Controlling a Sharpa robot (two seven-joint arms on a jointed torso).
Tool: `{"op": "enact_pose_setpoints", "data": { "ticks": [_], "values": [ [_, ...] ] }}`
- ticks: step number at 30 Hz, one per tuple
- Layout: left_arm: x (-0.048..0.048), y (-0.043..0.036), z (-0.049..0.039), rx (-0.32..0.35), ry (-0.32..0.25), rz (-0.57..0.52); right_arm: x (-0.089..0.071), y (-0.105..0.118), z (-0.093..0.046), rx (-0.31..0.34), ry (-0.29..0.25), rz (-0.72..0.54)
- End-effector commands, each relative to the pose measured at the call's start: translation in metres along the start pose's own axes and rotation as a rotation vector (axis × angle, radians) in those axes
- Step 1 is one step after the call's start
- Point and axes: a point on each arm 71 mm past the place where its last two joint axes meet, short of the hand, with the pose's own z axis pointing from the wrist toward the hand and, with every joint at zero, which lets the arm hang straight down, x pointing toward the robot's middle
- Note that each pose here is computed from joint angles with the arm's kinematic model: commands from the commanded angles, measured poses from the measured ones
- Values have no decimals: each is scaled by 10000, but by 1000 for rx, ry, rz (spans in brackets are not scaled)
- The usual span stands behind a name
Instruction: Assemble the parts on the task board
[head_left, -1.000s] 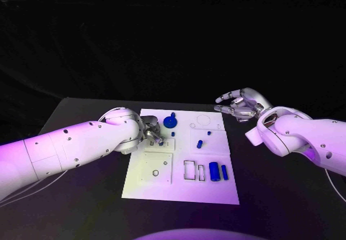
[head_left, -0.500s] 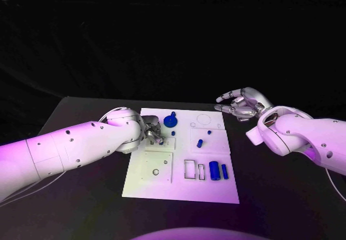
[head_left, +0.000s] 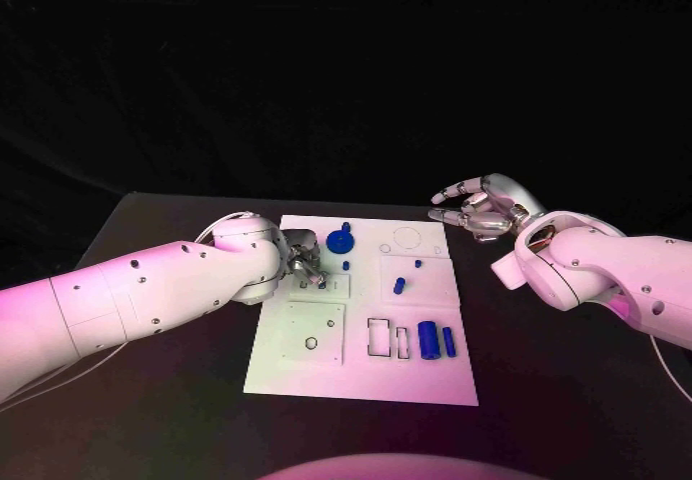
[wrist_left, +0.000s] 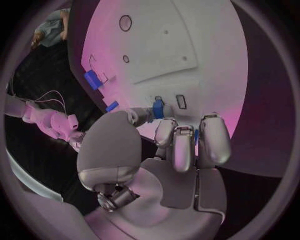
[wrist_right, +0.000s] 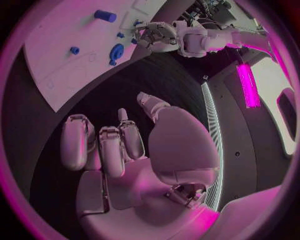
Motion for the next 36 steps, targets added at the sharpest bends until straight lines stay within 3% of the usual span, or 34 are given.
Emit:
{"op": "enact_pose_setpoints", "data": {
  "ticks": [1,36],
  "values": [
    [59,21,5,-6,48,22,13,-1,-3,-5,16,-1],
    [93,19,25,-5,107,-9,15,-12,-2,-2,15,-1]
  ]
}}
